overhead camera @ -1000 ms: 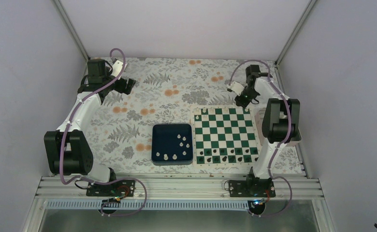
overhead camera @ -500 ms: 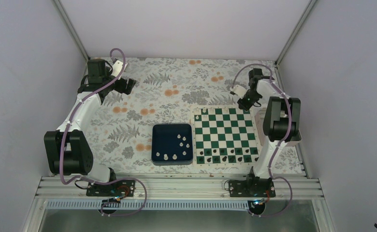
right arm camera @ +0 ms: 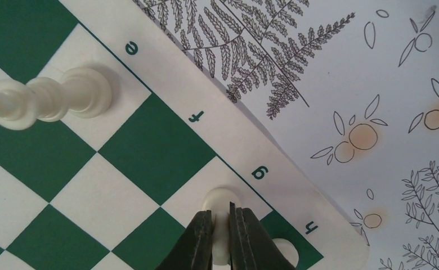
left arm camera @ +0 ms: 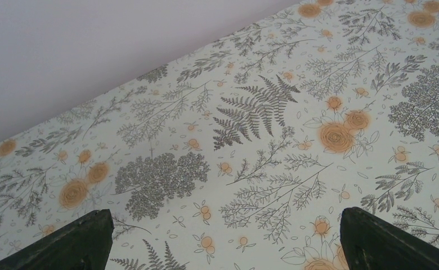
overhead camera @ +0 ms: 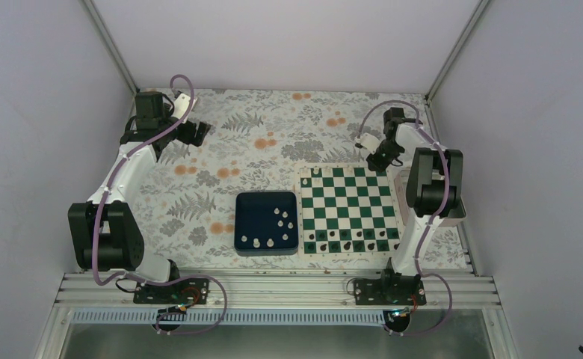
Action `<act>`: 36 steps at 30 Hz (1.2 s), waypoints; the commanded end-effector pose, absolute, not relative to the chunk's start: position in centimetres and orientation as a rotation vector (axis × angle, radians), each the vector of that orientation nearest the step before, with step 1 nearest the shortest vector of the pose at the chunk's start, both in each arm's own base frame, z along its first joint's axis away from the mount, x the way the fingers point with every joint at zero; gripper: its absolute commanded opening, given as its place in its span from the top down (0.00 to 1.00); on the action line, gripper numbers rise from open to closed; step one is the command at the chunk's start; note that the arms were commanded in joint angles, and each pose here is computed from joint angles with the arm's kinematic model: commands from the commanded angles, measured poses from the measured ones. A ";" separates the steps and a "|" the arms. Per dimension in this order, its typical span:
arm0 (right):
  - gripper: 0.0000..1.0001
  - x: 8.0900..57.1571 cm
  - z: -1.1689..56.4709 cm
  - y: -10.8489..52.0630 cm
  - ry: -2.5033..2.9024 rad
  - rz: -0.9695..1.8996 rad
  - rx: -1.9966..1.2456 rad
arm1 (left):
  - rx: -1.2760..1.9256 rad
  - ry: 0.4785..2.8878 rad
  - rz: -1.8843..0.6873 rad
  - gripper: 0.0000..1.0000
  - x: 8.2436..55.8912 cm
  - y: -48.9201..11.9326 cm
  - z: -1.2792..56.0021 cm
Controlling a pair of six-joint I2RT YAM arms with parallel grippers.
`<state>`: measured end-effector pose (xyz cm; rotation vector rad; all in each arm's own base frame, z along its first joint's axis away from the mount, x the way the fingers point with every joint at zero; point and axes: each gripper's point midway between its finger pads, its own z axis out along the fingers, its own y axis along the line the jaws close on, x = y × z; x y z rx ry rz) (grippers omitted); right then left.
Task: Set up the chess pieces on the board
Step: Place the chess piece on the chessboard, then pick up the chess piece from the storage box.
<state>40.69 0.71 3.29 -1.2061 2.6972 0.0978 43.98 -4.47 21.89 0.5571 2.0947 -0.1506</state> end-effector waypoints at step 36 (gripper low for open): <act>0.45 25.4 15.4 32.4 1.904 0.083 -2.134 | 0.562 2.069 -0.141 0.00 43.9 -4.3 22.8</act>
